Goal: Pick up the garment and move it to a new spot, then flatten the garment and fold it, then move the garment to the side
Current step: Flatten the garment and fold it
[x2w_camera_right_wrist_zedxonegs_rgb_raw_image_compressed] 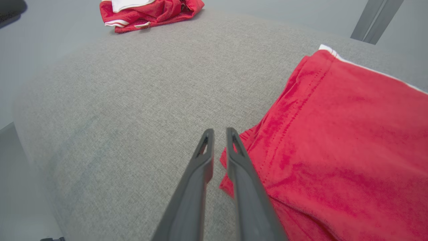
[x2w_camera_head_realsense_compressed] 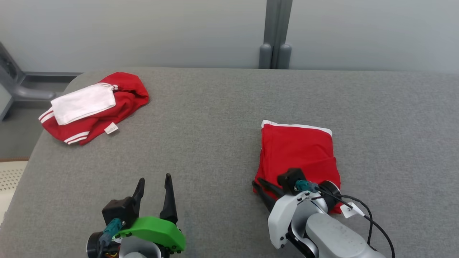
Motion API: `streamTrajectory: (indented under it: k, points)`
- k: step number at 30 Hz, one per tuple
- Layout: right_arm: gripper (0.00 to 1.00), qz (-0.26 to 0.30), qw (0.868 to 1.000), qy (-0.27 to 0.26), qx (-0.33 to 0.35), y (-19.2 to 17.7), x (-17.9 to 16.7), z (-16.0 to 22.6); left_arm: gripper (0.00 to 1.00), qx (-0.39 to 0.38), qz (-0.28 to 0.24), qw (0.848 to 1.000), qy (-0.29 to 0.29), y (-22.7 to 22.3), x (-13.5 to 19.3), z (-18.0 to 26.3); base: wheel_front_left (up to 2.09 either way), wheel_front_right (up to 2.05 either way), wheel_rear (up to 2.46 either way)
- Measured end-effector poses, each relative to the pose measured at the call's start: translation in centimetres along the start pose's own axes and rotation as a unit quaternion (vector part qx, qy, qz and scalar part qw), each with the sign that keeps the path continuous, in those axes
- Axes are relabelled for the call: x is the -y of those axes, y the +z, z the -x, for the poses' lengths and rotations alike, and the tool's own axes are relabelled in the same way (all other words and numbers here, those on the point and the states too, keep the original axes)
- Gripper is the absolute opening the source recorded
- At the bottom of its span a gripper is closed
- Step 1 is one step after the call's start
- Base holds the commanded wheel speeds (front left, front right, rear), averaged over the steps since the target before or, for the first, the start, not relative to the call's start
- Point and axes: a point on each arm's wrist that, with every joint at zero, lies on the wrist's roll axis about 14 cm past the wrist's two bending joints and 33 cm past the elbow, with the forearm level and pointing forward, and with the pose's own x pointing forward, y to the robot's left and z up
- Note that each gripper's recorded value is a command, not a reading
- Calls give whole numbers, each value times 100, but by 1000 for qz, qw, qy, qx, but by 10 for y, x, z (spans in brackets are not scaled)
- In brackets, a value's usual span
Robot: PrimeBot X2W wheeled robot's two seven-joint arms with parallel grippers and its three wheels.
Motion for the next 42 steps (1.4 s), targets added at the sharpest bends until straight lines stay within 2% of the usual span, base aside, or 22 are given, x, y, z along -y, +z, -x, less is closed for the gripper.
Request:
streamTrajectory:
  k: [1,5,10,18,24,30,42]
  points:
    - [100,-1,1000,-4,12,5,2,1,100,1,0,1000,-2,1,1,-1,0,0,0]
    - [100,-14,997,-36,64,29,22,12,100,9,-7,1000,-13,6,7,-5,0,0,0]
    - [100,-29,987,-107,120,51,67,39,100,37,-29,998,-34,24,18,-14,0,0,0]
    - [100,-54,961,-218,160,45,117,95,100,51,-31,996,-65,27,45,-16,0,0,0]
    - [100,-56,942,-271,191,45,130,129,100,33,-35,997,-63,10,41,-6,0,0,0]
    - [100,-46,935,-287,202,48,126,147,100,9,-46,998,-50,-11,29,6,0,0,0]
    - [100,-61,939,-274,199,45,109,154,100,6,-49,998,-43,-15,19,10,0,0,0]
